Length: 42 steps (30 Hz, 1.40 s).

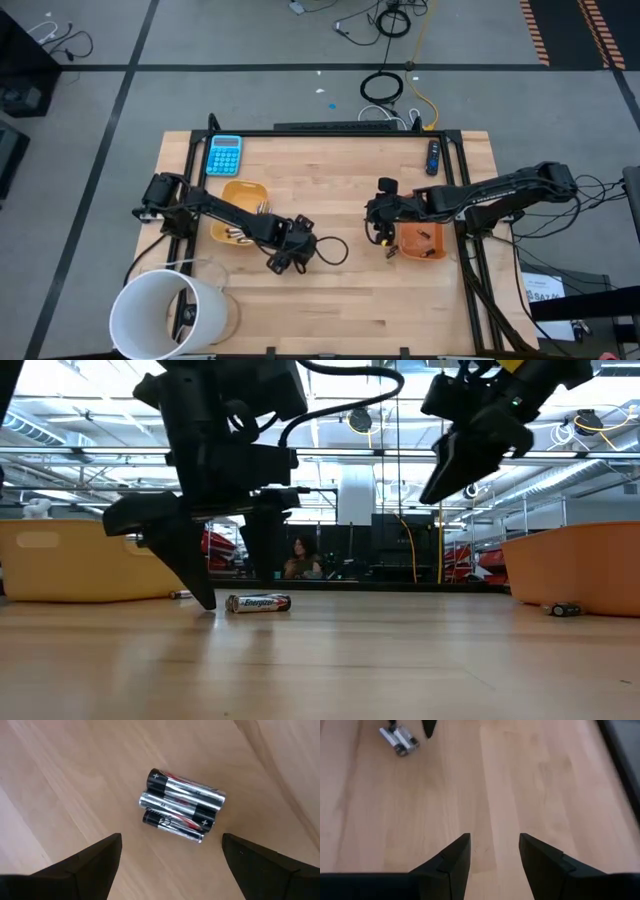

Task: Sort batteries
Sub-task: Put the silver battery into the yellow bin

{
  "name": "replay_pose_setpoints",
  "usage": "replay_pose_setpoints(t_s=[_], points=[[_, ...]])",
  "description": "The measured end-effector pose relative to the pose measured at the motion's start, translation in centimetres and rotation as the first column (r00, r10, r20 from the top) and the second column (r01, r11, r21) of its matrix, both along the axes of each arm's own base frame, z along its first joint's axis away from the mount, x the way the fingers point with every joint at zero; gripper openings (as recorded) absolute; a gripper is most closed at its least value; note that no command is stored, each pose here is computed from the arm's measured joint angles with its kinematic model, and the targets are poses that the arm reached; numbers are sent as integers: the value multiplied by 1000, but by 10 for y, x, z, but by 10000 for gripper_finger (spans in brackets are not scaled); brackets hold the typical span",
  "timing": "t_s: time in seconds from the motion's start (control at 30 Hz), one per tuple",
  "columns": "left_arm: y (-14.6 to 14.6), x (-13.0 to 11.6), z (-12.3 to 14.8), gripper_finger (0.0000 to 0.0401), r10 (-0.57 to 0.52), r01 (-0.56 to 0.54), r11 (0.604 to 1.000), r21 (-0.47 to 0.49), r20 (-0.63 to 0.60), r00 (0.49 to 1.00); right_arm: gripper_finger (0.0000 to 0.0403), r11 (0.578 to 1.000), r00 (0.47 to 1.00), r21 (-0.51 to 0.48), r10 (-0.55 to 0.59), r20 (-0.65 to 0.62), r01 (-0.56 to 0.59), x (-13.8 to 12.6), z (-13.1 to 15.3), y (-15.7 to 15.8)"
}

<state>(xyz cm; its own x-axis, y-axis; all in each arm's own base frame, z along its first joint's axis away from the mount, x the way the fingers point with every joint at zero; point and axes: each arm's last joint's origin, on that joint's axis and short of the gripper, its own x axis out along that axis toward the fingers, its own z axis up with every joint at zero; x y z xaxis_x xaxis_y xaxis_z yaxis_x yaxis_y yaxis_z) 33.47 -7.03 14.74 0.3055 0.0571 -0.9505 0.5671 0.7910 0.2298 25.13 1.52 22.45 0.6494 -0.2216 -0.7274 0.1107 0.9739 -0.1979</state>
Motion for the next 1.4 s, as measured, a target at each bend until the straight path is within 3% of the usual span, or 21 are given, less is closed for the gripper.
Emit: replay_pose_setpoints(t_s=[0.2,0.5,0.7,1.4], points=[[1,0,0,333,-114,114,993,2,-17,993,160,998,999,39,46,13,-46,0,2,2],[11,1,0,310,-176,176,984,12,-27,984,160,998,999,66,18,30,-20,1,2,2],[18,2,0,310,-177,175,983,-51,-32,984,160,994,998,104,8,67,-15,3,5,3],[25,12,7,310,-255,256,958,-127,19,967,160,991,994,134,16,104,-30,4,7,15]])
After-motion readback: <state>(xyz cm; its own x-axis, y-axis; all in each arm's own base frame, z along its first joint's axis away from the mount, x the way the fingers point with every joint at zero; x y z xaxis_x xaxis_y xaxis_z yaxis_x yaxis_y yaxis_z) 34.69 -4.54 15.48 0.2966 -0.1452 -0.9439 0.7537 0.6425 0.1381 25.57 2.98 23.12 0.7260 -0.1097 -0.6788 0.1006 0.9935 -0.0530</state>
